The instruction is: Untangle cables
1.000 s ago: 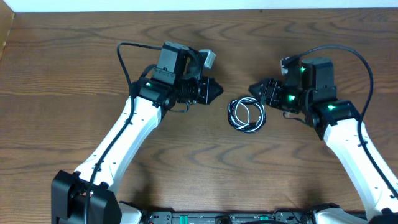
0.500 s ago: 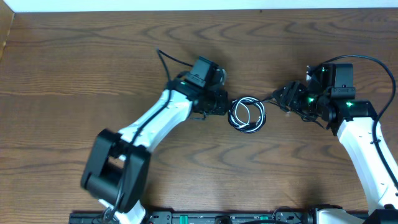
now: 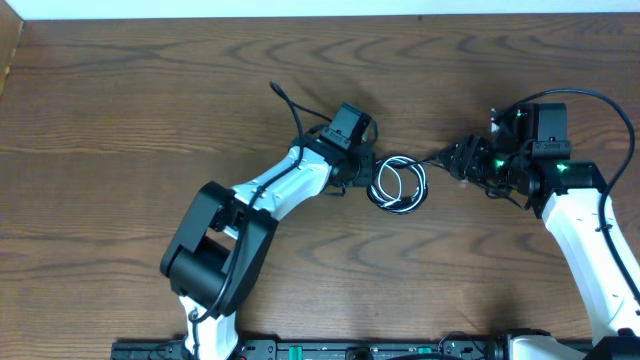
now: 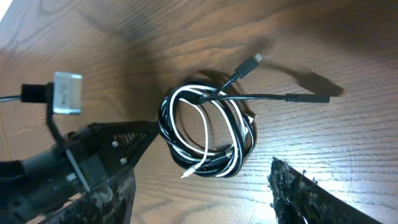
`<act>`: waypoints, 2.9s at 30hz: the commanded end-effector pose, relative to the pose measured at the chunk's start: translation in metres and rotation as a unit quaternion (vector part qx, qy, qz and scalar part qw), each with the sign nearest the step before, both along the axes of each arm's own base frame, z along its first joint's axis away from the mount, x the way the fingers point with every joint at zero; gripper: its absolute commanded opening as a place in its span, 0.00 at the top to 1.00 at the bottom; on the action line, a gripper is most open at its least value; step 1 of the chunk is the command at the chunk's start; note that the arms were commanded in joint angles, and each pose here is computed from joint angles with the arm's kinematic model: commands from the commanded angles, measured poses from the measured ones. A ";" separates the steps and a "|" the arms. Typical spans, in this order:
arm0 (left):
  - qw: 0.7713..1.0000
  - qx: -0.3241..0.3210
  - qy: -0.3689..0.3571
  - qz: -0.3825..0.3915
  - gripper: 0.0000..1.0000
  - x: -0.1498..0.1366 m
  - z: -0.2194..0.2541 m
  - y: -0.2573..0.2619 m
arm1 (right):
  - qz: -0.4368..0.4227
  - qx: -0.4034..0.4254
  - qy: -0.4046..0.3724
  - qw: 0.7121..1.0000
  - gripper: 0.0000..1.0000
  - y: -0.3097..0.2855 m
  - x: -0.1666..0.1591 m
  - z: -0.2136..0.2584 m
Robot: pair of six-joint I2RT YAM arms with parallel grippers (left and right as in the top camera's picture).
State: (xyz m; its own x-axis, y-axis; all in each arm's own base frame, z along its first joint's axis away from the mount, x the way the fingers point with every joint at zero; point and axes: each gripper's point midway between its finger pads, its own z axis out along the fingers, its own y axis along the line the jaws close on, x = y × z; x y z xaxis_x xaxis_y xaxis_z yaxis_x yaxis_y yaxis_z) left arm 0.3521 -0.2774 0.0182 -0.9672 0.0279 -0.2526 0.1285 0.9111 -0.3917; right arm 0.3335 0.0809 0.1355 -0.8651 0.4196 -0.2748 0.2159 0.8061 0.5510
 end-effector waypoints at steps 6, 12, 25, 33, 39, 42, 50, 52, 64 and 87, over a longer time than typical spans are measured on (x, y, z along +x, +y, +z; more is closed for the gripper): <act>1.000 0.008 -0.010 -0.004 0.72 0.002 -0.020 -0.013 | 0.005 -0.011 0.000 1.000 0.34 -0.003 -0.001 -0.002; 0.997 0.070 -0.036 0.013 0.73 0.006 -0.028 0.001 | 0.003 -0.016 0.005 1.000 0.34 -0.005 -0.003 -0.004; 0.985 -0.021 -0.129 -0.111 0.93 -0.003 0.077 -0.027 | 0.072 0.035 -0.049 0.996 0.35 0.023 0.005 0.016; 0.938 -0.171 -0.192 -0.232 0.93 -0.051 0.188 -0.052 | 0.126 0.097 -0.090 0.983 0.35 0.052 0.007 0.039; 0.926 -0.225 -0.169 -0.252 0.93 -0.059 0.200 -0.051 | 0.137 0.113 -0.094 0.980 0.37 0.057 0.005 0.043; 0.920 -0.247 -0.160 -0.259 0.93 -0.061 0.205 -0.049 | 0.135 0.111 -0.092 0.980 0.38 0.056 0.005 0.042; 0.923 -0.255 -0.149 -0.246 0.93 -0.056 0.205 -0.041 | 0.148 0.102 -0.080 0.980 0.38 0.055 -0.003 0.036; 0.925 -0.251 -0.149 -0.243 0.92 -0.055 0.204 -0.039 | 0.148 0.103 -0.076 0.981 0.38 0.055 -0.004 0.035; 0.947 -0.179 -0.127 -0.234 0.92 -0.053 0.169 -0.023 | 0.098 0.206 -0.019 0.973 0.38 0.073 -0.008 0.052; 0.931 -0.155 -0.163 -0.289 0.92 -0.051 0.159 -0.024 | 0.138 0.255 0.089 0.953 0.40 0.123 -0.025 0.017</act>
State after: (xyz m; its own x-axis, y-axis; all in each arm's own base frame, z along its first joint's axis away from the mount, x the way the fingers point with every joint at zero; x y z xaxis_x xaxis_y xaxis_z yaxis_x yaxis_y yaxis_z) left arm 0.2990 -0.2998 0.1760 -0.7178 0.3761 -0.5859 0.6861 0.5251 -0.5035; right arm 0.3158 0.1899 0.1562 -0.9657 0.2577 0.0313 0.1604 0.4974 0.8525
